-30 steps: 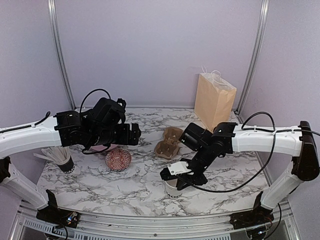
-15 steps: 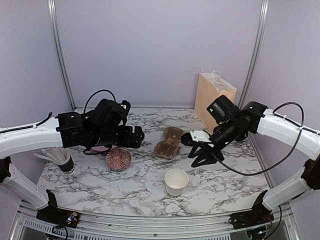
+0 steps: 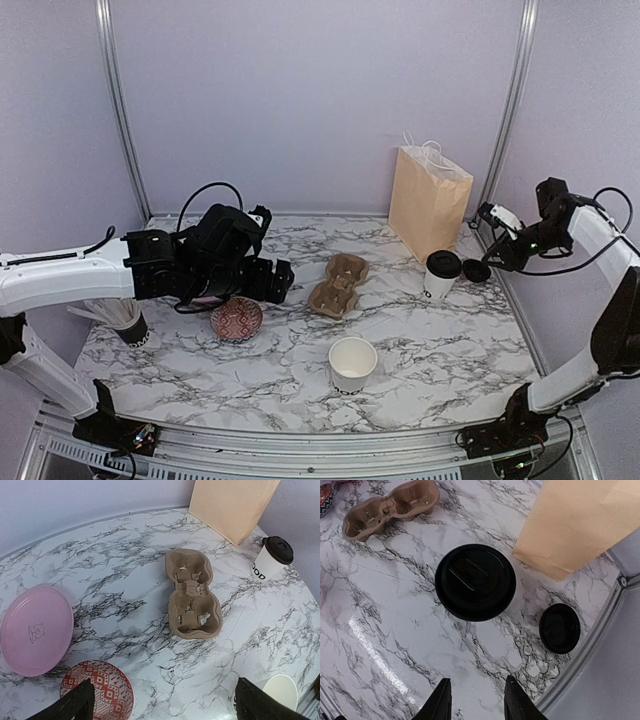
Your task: Pack the takeout coffee
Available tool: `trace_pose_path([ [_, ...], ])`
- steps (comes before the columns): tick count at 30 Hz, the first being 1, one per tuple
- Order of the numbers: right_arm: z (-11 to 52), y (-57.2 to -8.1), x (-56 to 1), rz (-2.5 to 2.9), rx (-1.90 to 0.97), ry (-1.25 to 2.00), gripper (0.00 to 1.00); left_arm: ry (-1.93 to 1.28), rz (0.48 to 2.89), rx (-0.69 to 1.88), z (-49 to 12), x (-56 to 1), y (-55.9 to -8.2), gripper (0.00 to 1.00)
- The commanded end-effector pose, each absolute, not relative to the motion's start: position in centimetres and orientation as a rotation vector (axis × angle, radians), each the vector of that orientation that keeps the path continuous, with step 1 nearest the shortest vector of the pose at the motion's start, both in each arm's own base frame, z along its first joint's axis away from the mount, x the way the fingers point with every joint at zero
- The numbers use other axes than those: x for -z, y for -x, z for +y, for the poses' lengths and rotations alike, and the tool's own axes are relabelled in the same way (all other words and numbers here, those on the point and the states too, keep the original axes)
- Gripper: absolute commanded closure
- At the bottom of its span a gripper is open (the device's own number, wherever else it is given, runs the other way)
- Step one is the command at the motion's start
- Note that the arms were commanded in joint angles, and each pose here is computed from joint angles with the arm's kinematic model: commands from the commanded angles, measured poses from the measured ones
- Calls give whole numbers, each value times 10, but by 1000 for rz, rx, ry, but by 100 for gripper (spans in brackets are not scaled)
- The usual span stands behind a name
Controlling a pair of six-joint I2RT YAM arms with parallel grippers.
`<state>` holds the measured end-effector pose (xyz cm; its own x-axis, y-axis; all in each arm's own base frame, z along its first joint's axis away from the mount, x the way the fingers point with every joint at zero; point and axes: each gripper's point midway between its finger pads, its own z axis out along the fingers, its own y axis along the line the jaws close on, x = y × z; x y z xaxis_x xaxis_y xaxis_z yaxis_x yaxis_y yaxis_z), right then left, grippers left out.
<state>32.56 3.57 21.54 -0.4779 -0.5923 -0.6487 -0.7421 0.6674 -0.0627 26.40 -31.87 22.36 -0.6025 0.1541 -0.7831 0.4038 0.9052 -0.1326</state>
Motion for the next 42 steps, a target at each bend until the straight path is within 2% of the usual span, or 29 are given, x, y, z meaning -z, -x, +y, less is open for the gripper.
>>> trace_pose_path([
  [1,-6,-355,-184,2297,-38,1026,65,-424,2197,405,-326,-228,-265,1],
  [8,-44,-394,-144,2332,208,1069,56,-446,2180,436,-323,-231,-259,1],
  [25,-62,-429,-66,2517,167,1022,53,-509,2209,459,-337,-221,-257,1],
  [34,-65,-442,-48,2545,152,998,54,-531,2227,475,-343,-215,-255,1],
  [42,-64,-447,-35,2560,125,994,62,-541,2240,484,-346,-210,-254,1],
])
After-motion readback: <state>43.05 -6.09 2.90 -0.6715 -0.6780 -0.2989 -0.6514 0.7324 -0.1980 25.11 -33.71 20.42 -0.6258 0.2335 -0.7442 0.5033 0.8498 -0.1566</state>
